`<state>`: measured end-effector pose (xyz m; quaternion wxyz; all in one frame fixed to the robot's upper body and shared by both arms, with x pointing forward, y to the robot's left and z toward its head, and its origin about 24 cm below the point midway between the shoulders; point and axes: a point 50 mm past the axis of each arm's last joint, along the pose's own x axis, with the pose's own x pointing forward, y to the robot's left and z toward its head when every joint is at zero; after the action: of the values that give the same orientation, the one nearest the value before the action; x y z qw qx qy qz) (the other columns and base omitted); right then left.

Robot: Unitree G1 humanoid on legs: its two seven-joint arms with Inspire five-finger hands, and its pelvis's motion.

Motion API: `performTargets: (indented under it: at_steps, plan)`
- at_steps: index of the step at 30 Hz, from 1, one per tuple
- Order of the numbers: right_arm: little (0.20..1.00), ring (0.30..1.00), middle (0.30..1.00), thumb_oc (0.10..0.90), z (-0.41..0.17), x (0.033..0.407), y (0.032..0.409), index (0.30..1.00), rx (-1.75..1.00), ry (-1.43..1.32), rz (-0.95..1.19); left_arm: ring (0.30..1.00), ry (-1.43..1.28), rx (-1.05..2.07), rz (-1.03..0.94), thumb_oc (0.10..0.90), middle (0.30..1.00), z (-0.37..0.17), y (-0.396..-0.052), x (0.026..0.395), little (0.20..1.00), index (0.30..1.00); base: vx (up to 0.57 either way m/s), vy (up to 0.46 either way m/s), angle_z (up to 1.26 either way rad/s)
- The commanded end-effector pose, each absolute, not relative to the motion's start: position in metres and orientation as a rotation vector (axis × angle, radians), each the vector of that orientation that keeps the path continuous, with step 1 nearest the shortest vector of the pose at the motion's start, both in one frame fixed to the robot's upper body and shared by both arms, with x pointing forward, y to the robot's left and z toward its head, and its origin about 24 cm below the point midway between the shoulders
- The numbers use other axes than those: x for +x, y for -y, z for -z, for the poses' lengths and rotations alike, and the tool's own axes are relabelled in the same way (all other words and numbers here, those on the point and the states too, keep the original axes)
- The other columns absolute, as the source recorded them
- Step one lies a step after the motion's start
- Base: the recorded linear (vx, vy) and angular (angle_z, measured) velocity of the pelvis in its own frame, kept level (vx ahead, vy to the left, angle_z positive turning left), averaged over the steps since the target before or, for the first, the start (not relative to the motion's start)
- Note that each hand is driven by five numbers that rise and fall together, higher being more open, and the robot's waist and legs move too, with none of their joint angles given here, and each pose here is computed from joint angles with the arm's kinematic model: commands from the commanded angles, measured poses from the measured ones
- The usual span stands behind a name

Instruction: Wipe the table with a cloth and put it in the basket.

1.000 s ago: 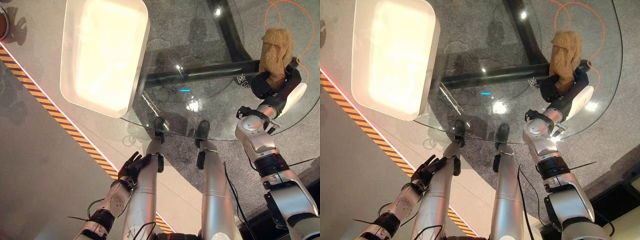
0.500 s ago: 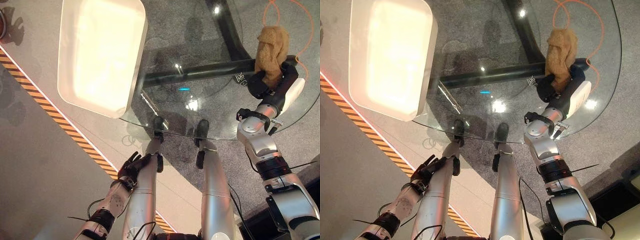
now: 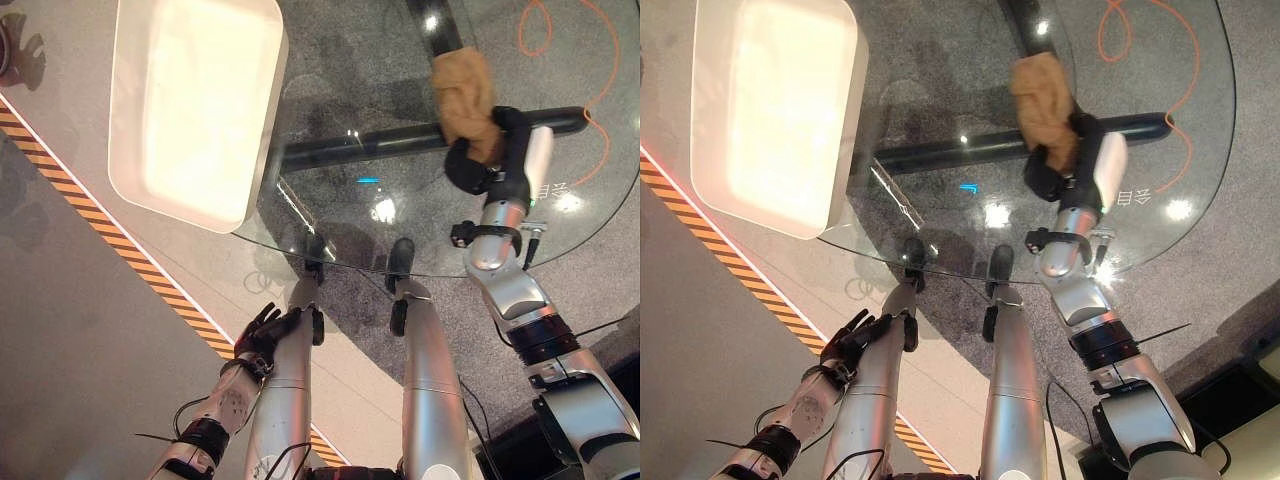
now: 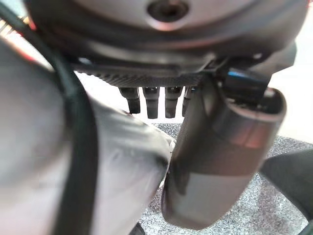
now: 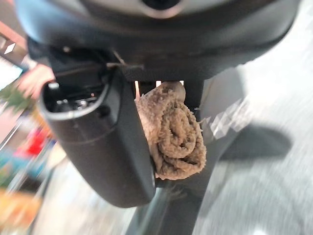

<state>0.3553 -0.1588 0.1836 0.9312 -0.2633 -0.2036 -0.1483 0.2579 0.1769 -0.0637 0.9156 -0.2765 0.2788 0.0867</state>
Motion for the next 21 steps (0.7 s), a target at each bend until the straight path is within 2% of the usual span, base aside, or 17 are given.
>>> performTargets:
  at_steps: [1,10,21]
  plan:
    - [0.200,0.300,0.300,0.100,-0.176,0.340,0.102,0.300,-0.587,0.476,-0.011,0.900,-0.657,-0.594,-0.114,0.800,0.900,0.081,-0.151,0.235,0.900,0.900,0.00,0.017,0.03]
    - [0.200,0.300,0.300,0.100,-0.175,0.340,0.081,0.300,-0.640,0.449,-0.195,0.900,-0.661,-0.592,-0.106,0.800,0.900,0.079,-0.150,0.241,0.900,0.900,0.00,0.005,0.02]
    - [0.200,0.300,0.300,0.100,-0.166,0.335,0.063,0.300,-0.766,0.343,-0.537,0.900,-0.665,-0.589,-0.113,0.800,0.900,0.080,-0.157,0.242,0.900,0.900,0.00,-0.001,0.00]
